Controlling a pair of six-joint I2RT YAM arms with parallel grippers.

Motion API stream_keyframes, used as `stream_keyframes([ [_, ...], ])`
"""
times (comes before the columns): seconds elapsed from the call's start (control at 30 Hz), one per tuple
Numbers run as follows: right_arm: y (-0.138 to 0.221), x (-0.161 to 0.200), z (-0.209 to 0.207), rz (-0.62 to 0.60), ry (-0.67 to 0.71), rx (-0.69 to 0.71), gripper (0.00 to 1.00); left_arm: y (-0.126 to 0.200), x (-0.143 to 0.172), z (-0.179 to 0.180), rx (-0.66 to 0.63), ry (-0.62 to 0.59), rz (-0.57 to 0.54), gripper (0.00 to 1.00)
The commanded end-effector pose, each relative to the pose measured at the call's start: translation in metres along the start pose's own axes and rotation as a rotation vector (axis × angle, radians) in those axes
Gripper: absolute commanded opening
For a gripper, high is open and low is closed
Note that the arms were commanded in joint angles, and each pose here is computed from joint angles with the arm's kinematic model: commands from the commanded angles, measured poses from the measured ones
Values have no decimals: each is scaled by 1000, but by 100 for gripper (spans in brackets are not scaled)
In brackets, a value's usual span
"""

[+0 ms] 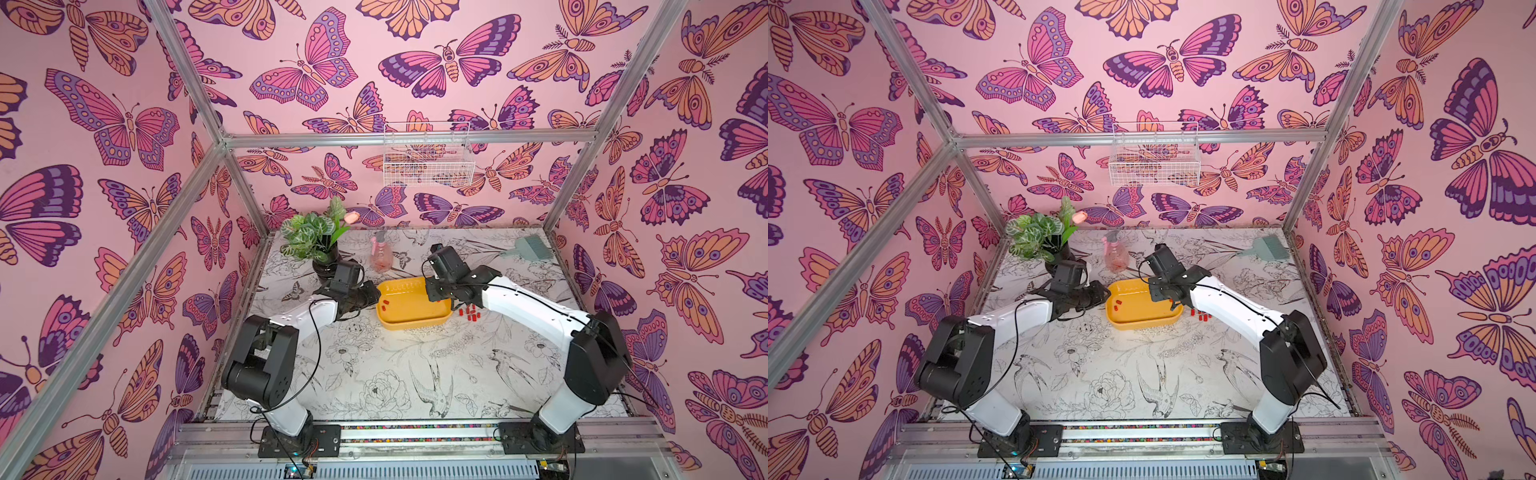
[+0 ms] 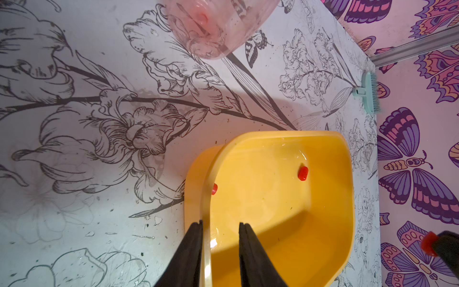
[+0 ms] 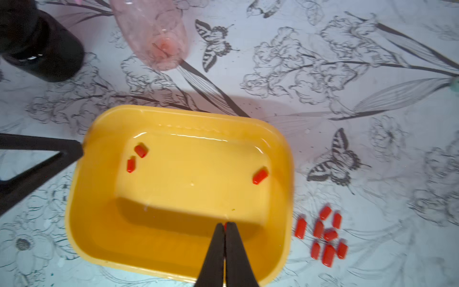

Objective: Take the screw protection sleeves out of the storage box
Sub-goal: Place the screw protection sleeve at the center of the board.

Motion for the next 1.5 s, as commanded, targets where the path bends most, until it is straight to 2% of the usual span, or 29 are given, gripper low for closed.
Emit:
stream_keyframes([
  [0.0,11,10,-33,32,26,116,8,-4,3,1,-16,-16,20,30],
  [0.33,-4,40,-83,139,-52,155,9,-4,4,-1,-16,-26,23,30],
  [0.8,-25,72,-120,248,-126,176,9,-5,5,-1,-16,-27,27,31],
  [1.07,-42,89,-133,282,-179,147,9,-5,5,-1,-17,-26,28,30],
  [1.47,-69,96,-133,331,-209,85,9,-7,4,-1,-20,-26,32,31],
])
Point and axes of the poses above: each gripper's point midway between its finger pads, its own y axis back along the fingers, its own z axis along the line the jaws close on, x = y × z, the point moved 4 cm from there along y, back along the fingers, and after that the axes turned 10 degrees about y, right-handed, at the moved point
